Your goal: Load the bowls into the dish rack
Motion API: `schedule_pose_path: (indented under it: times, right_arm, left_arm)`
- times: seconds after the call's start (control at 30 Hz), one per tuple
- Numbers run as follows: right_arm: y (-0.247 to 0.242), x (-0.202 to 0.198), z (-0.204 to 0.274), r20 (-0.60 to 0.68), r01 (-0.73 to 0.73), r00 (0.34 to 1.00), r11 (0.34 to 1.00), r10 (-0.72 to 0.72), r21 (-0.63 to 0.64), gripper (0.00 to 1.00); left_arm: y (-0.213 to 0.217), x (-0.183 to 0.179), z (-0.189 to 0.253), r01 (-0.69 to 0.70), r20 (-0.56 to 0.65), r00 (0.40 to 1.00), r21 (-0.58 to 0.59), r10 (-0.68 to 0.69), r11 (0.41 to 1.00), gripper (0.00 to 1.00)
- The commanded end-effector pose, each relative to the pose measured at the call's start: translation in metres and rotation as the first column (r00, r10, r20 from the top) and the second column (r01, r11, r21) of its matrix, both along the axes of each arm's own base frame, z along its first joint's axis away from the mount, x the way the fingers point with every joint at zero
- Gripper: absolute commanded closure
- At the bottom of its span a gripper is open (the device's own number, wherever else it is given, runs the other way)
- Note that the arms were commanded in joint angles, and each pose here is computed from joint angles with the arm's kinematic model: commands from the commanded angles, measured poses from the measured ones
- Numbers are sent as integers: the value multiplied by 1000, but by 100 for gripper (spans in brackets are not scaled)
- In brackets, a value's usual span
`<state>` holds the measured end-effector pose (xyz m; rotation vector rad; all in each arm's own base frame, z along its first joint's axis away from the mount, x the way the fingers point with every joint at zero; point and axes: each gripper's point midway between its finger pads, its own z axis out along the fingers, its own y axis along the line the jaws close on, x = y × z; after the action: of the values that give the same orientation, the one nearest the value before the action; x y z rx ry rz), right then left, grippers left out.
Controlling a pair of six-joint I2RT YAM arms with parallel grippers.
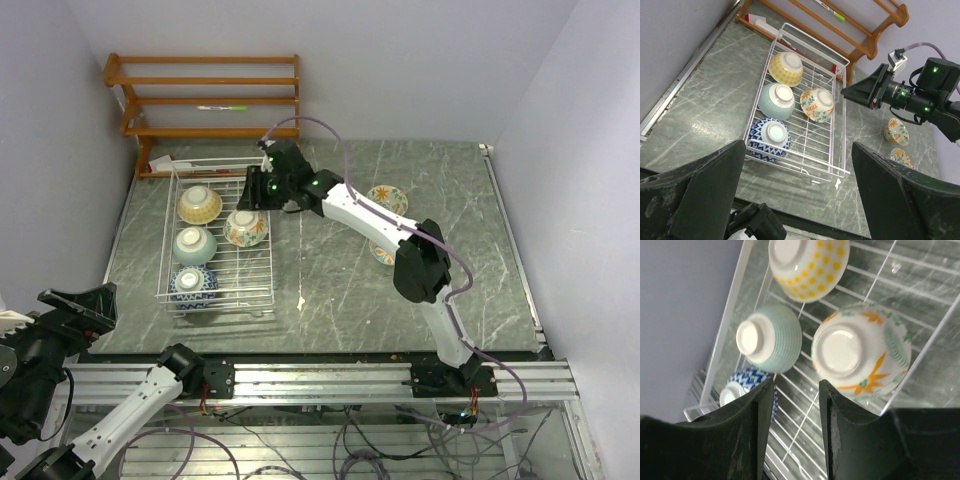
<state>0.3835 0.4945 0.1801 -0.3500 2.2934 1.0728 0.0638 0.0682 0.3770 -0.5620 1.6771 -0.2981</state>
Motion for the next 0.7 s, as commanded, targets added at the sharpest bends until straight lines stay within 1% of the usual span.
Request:
schedule_pose_path:
  times: [0.0, 0.1, 0.23, 0.33, 0.47, 0.67]
  right_arm:
    - [-16, -42, -22, 6, -70, 997, 969, 73, -239, 59]
    - [-14, -58, -36, -13, -111, 994, 953, 112, -281, 59]
    - [-9, -66, -49, -23, -141, 990, 941, 141, -306, 59]
    - [-7, -60, -53, -7, -127, 991, 942, 131, -310, 58]
    - [-4, -41, -59, 22, -98, 994, 940, 111, -328, 57]
    - [1, -22, -71, 18, -90, 995, 949, 100, -301, 57]
  left_arm:
    - [2, 1, 3, -10, 22, 1000, -22, 10, 1000, 1]
    - [1, 2, 2, -8, 15, 1000, -21, 8, 1000, 1]
    - [0, 3, 1, -11, 5, 1000, -17, 11, 1000, 1]
    - [-1, 5, 2, -11, 2, 1000, -14, 11, 1000, 1]
    - [-1, 5, 2, -11, -7, 1000, -9, 11, 1000, 1]
    - [-1, 5, 1, -17, -18, 1000, -8, 17, 1000, 1]
